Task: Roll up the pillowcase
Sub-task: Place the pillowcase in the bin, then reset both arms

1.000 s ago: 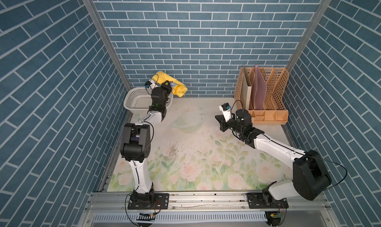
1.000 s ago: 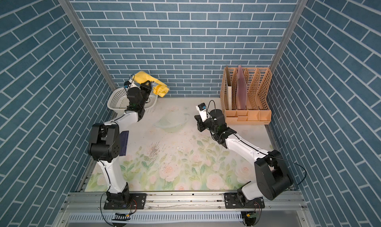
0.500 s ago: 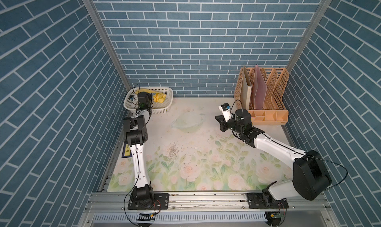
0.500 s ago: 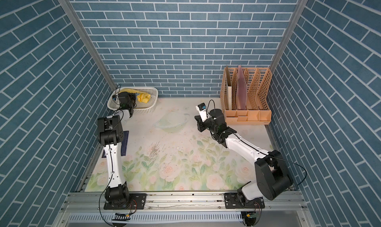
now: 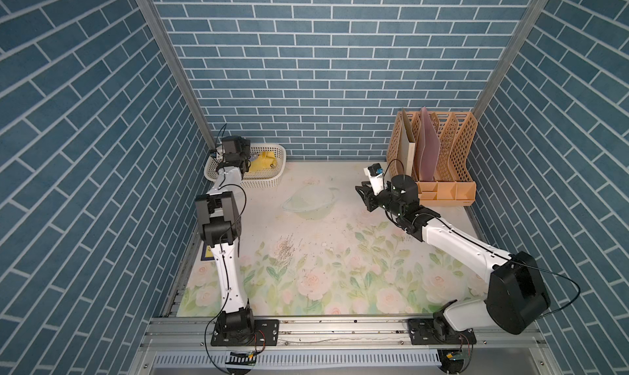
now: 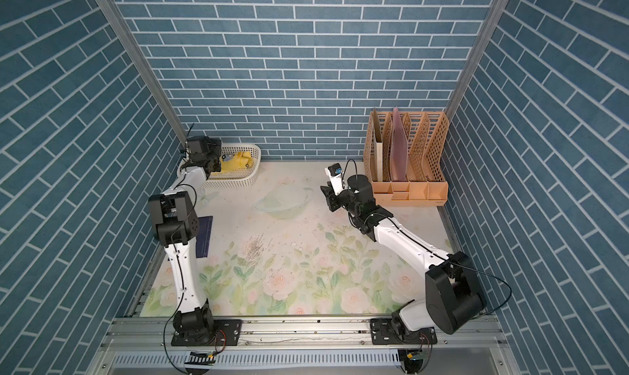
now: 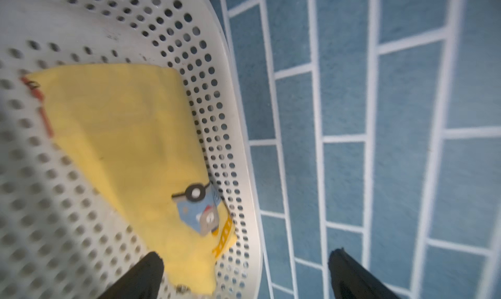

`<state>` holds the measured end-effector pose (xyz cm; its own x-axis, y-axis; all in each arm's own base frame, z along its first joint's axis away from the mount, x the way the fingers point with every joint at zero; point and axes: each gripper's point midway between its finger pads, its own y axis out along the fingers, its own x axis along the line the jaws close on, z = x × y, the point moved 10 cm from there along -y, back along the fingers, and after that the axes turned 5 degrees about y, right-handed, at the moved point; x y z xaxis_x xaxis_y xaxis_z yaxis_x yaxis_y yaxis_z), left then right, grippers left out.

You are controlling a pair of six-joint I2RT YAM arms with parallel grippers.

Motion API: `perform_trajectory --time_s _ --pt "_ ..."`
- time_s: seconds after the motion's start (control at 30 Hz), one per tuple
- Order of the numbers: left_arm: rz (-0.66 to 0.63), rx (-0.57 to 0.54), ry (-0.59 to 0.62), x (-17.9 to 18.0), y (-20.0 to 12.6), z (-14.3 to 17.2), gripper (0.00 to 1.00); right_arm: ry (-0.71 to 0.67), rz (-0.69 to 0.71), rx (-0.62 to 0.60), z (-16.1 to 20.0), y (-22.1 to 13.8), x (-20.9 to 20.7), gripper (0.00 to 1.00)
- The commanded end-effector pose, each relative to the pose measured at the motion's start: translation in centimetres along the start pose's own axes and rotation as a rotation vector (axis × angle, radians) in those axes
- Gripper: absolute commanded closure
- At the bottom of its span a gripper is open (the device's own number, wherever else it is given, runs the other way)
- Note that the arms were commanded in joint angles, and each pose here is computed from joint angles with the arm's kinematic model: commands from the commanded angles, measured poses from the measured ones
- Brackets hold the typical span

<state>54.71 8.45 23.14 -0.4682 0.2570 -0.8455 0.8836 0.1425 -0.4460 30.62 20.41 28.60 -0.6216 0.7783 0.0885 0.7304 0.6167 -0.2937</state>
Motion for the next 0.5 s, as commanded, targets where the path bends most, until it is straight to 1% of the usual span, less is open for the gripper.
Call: perform_trajectory --time_s 0.0,0.07,0.1,0.13,0.17,0.23,0.27,0.3,0.33,0.37,0.4,0.43,0.47 --pt "-0.123 -0.006 0.055 1.7 -7.3 0.0 0.00 -0.037 0.161 -0.038 -1.4 -0.7 -1.6 0.47" --pt "-0.204 -0.028 0.138 4.7 -11.5 0.6 0.00 -0.042 0.305 -0.050 -0.9 -1.2 -2.7 0.38" --pt "-0.230 -0.056 0.244 6.0 -13.3 0.9 0.00 -0.039 0.386 -0.067 -0.5 -1.7 -3.4 0.35" --pt "-0.219 -0.122 0.368 6.3 -15.8 1.3 0.00 -0.034 0.480 -0.087 0.4 -2.3 -4.4 0.31" --pt "-0.208 -0.220 0.521 6.4 -18.4 2.2 0.00 -0.012 0.537 -0.096 1.5 -2.8 -5.5 0.29" --pt "-0.239 -0.419 0.814 7.6 -22.5 5.1 0.00 0.039 0.600 -0.090 4.1 -3.5 -7.9 0.29" --pt "-0.217 -0.481 0.915 8.8 -23.9 6.5 0.00 0.064 0.653 -0.078 5.8 -3.8 -8.9 0.29" --pt "-0.185 -0.483 0.981 10.2 -24.5 7.3 0.00 0.072 0.695 -0.070 7.2 -4.0 -9.5 0.29" --pt "-0.134 -0.459 1.030 11.9 -24.8 8.0 0.00 0.056 0.729 -0.047 9.0 -4.1 -9.9 0.30" --pt "-0.113 -0.443 1.074 13.6 -25.0 8.7 0.00 0.042 0.763 -0.035 10.5 -4.4 -10.2 0.30" --pt "-0.111 -0.439 1.093 14.9 -25.1 9.0 0.00 0.031 0.792 -0.037 11.3 -4.6 -10.4 0.30" --pt "-0.110 -0.438 1.119 16.2 -25.2 9.3 0.00 0.049 0.801 -0.006 11.3 -4.5 -10.7 0.33" --pt "-0.093 -0.437 1.158 17.1 -25.5 9.5 0.00 0.027 0.782 -0.023 11.3 -4.7 -10.7 0.34"
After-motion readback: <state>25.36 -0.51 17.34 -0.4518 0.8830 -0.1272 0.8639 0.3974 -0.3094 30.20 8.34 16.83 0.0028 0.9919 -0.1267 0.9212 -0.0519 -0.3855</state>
